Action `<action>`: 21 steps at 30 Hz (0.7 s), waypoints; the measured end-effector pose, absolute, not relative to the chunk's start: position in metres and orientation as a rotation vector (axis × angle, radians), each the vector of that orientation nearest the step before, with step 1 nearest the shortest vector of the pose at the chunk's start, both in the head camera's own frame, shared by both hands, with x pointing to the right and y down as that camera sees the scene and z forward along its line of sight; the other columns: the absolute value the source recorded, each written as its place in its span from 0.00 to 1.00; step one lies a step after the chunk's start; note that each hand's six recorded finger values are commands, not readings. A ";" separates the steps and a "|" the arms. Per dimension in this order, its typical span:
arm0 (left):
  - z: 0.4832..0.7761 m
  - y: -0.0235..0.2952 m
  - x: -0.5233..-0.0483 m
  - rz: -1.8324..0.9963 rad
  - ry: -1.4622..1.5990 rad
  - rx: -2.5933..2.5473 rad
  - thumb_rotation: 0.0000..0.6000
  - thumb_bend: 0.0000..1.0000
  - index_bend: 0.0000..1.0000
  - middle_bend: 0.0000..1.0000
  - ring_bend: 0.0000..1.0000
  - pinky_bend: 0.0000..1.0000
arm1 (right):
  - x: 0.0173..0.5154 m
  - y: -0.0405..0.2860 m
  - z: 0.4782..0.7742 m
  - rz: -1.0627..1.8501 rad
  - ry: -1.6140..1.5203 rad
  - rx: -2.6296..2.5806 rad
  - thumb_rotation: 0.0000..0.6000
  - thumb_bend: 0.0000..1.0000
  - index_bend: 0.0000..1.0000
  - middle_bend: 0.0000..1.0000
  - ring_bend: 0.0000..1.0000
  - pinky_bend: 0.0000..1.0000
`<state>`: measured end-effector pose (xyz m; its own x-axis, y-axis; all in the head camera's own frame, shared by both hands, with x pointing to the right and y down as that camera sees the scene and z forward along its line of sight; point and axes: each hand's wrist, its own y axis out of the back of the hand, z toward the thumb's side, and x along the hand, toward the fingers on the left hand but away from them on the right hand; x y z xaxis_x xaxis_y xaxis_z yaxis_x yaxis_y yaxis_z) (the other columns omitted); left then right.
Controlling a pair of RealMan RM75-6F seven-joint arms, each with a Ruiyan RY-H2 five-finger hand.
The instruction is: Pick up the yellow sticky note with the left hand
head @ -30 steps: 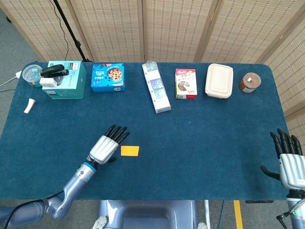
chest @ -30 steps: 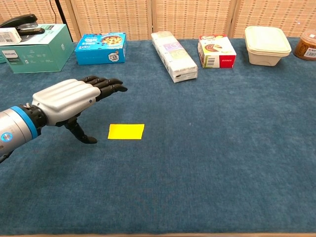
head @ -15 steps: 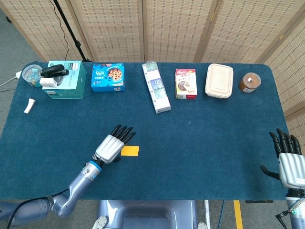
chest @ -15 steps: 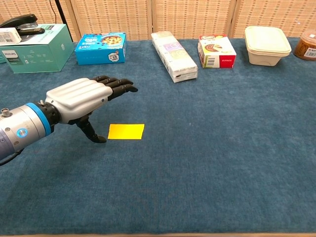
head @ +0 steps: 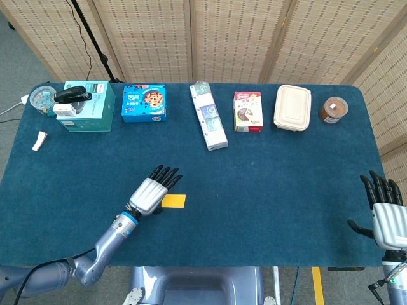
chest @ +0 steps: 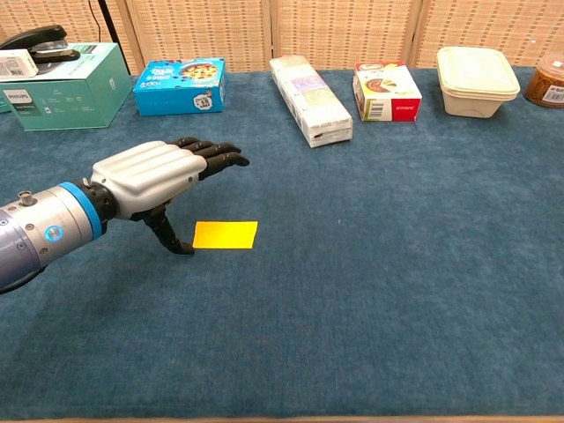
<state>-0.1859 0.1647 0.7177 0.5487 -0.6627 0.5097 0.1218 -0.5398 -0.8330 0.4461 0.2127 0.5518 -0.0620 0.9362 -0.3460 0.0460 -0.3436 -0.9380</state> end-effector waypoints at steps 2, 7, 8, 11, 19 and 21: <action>0.719 0.165 -0.184 -1.091 0.440 -1.881 1.00 0.00 0.07 0.00 0.00 0.00 | 0.446 0.213 0.552 1.503 -1.099 -1.460 1.00 0.00 0.02 0.00 0.00 0.00; 0.721 0.164 -0.181 -1.095 0.433 -1.878 1.00 0.00 0.07 0.00 0.00 0.00 | 0.447 0.212 0.552 1.505 -1.100 -1.460 1.00 0.00 0.02 0.00 0.00 0.00; 0.722 0.163 -0.181 -1.096 0.433 -1.877 1.00 0.00 0.07 0.00 0.00 0.00 | 0.447 0.212 0.552 1.506 -1.101 -1.459 1.00 0.00 0.02 0.00 0.00 0.00; 0.722 0.162 -0.180 -1.099 0.436 -1.873 1.00 0.00 0.07 0.00 0.00 0.00 | 0.448 0.212 0.552 1.509 -1.102 -1.459 1.00 0.00 0.02 0.00 0.00 0.00; 0.724 0.155 -0.176 -1.092 0.456 -1.868 1.00 0.00 0.08 0.00 0.00 0.00 | 0.448 0.212 0.553 1.513 -1.102 -1.461 1.00 0.00 0.02 0.00 0.00 0.00; 0.723 0.154 -0.175 -1.087 0.463 -1.868 1.00 0.00 0.08 0.00 0.00 0.00 | 0.449 0.212 0.553 1.514 -1.102 -1.462 1.00 0.00 0.02 0.00 0.00 0.00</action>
<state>-0.1753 0.1541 0.7229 0.5436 -0.6775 0.4954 0.1119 -0.5265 -0.8428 0.4486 0.2115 0.5535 -0.0691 0.9332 -0.3528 0.0494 -0.3500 -0.9354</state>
